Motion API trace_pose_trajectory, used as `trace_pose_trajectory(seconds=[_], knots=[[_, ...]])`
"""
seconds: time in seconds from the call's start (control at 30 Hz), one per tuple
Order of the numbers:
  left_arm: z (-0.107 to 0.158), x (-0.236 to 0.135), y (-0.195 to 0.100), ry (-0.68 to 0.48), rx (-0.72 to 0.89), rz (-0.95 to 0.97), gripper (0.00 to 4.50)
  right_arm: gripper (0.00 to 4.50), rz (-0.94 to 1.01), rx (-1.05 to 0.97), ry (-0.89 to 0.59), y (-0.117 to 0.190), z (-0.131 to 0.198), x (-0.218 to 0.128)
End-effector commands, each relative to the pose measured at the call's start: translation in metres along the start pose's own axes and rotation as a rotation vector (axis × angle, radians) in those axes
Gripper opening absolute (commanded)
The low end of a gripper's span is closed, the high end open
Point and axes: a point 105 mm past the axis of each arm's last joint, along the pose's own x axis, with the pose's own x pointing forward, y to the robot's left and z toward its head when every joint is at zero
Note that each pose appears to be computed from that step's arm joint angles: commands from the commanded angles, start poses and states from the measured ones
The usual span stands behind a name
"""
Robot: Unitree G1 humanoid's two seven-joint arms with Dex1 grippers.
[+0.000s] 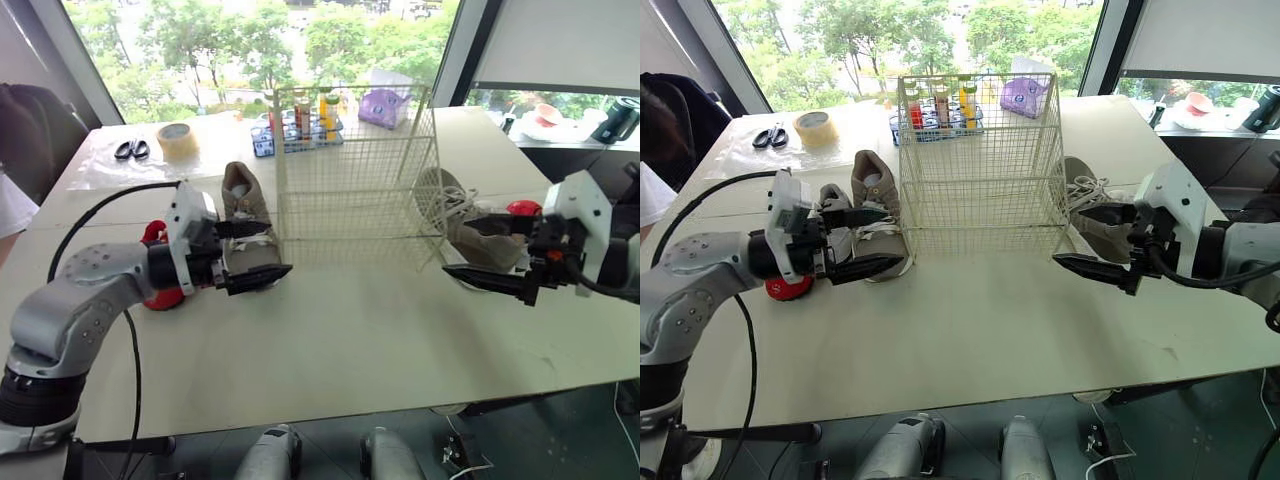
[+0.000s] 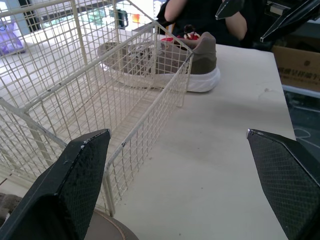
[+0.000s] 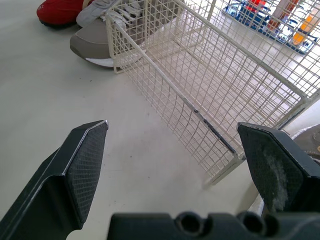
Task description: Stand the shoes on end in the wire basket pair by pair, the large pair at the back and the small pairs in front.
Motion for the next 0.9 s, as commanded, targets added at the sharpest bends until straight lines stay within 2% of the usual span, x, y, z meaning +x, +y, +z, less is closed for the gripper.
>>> trace_pose_trajectory(seconds=[0.03, 0.1, 0.43, 0.9], knots=[[0.014, -0.004, 0.001, -0.028, 0.047, -0.002, 4.47, 4.5, -0.007, -0.055, -0.016, 0.0, 0.013, -0.002], [0.011, -0.004, 0.0, -0.002, 0.055, -0.014, 4.47, 4.5, -0.003, -0.052, -0.021, 0.001, 0.013, -0.001], [0.017, -0.001, -0.001, -0.023, 0.04, -0.028, 4.47, 4.5, -0.005, -0.074, -0.026, 0.001, 0.015, 0.004], [0.019, 0.007, -0.001, -0.043, 0.048, -0.041, 4.47, 4.5, -0.012, -0.257, 0.045, -0.015, 0.014, 0.032]])
